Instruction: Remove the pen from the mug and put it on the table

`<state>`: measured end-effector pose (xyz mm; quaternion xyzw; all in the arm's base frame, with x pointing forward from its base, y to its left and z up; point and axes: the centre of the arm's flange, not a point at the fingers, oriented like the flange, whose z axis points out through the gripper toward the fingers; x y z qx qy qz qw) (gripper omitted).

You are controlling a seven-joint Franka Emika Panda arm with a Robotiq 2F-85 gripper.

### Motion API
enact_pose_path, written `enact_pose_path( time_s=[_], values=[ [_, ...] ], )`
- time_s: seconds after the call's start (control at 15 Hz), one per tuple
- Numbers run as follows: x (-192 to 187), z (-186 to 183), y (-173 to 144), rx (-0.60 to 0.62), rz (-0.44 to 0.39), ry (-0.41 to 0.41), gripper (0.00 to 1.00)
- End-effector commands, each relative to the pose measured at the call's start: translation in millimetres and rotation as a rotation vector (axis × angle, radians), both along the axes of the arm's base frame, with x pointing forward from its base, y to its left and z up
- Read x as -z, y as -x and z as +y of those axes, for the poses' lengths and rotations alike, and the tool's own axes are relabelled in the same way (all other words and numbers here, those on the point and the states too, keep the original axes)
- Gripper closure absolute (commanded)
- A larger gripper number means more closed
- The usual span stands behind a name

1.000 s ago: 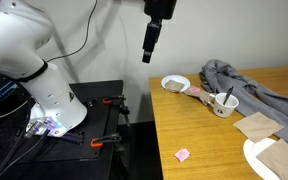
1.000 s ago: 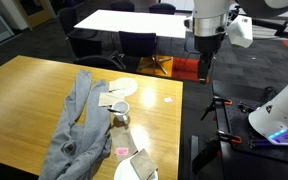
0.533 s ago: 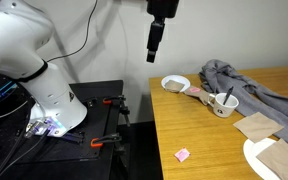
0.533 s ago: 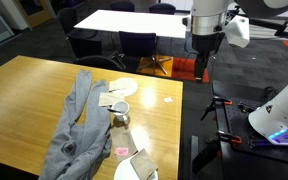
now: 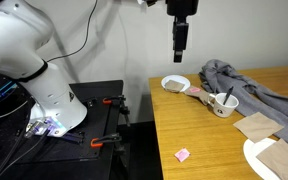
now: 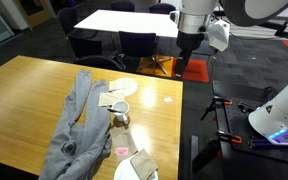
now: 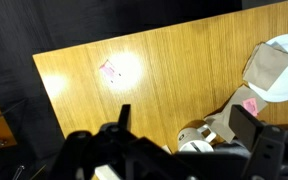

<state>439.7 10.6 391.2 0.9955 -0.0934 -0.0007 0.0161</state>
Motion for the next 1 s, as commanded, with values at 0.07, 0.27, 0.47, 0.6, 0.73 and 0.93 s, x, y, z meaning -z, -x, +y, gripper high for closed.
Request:
enact_pose_path(
  time_s=[0.07, 0.27, 0.47, 0.6, 0.73, 0.93],
  values=[
    [11, 3, -33, -0.033, -0.086, 0.026, 0.0],
    [17, 3, -49, -0.048, -0.138, 0.026, 0.0],
    [22, 4, -65, -0.06, -0.173, 0.019, 0.0],
    [27, 4, -74, -0.068, -0.192, 0.016, 0.0],
    [31, 5, -83, -0.094, -0.197, 0.006, 0.0],
    [42, 5, -96, -0.177, -0.198, 0.012, 0.0]
  ],
)
